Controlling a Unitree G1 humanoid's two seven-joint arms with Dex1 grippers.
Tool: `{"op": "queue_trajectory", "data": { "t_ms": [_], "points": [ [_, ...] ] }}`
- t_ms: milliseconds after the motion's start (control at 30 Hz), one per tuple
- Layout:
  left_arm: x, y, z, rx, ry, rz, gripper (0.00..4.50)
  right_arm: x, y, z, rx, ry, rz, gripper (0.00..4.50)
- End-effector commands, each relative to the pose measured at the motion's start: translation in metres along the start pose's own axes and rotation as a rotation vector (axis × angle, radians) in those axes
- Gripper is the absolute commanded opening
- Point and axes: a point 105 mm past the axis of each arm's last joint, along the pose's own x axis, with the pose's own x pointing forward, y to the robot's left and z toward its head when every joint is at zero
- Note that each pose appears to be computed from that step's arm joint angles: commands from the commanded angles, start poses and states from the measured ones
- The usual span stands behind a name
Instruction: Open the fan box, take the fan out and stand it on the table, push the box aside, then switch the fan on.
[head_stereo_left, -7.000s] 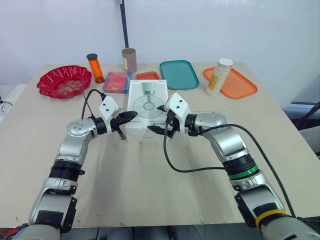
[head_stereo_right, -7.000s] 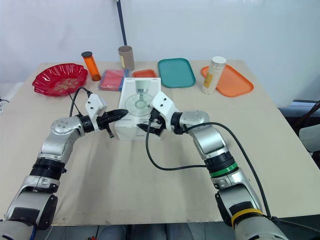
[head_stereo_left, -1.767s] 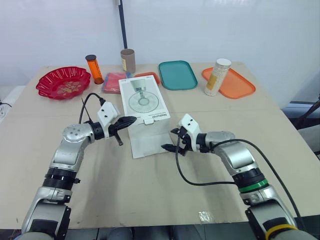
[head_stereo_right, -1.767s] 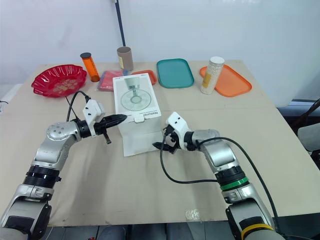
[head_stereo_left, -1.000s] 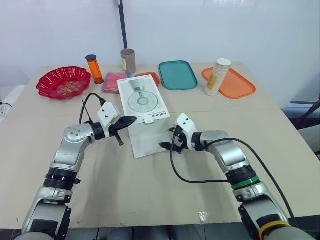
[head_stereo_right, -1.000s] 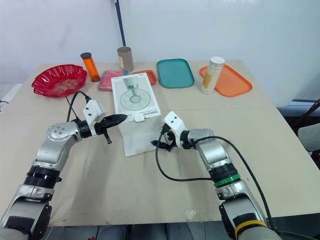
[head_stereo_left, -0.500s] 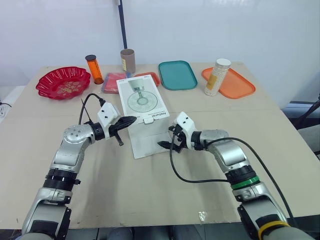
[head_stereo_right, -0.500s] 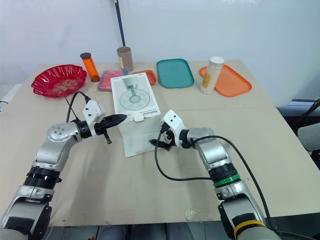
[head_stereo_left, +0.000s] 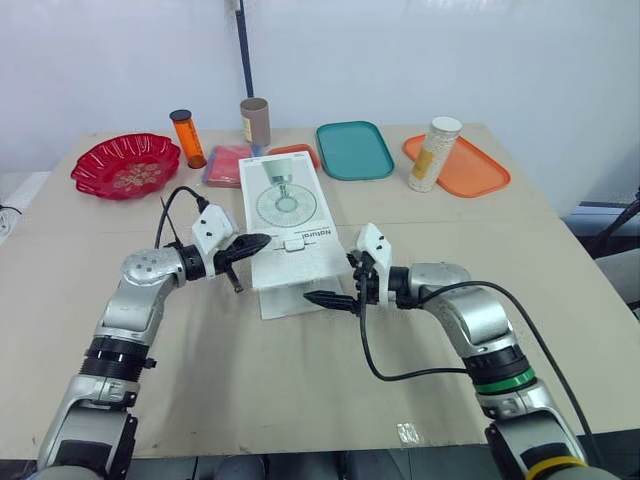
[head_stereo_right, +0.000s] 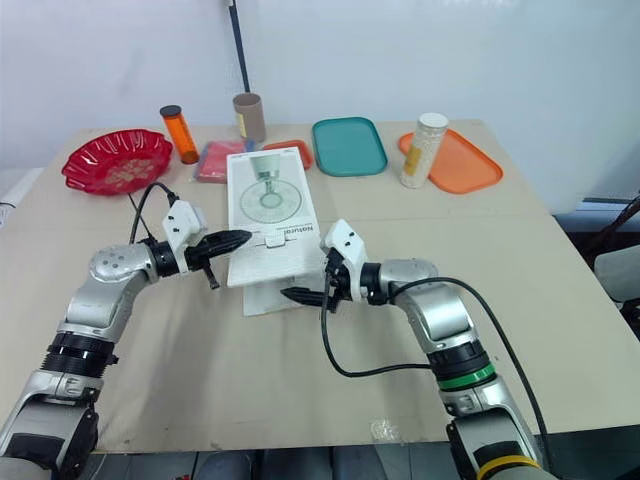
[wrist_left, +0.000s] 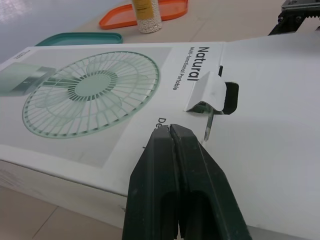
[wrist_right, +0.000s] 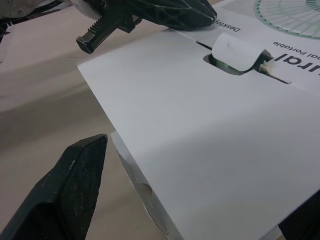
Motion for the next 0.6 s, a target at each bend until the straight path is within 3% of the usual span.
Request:
{"op": "queue_trajectory", "data": {
  "t_ms": [33,333,600],
  "points": [
    [-0.014,-0.001,-0.005,0.012,0.054,-0.035,0.08,-0.004,0.002,0.014,-0.039,-0.044,0.002,4.50],
    [-0.042,0.021,0.020,0.053,0.043,-0.006,0.08,-0.004,0.005,0.024,-0.022,-0.100,0.021,4.50],
    [-0.053,0.003,0.010,0.040,0.095,-0.061,0.08,-0.010,0.009,0.064,0.025,-0.280,0.088,4.50]
  ]
}}
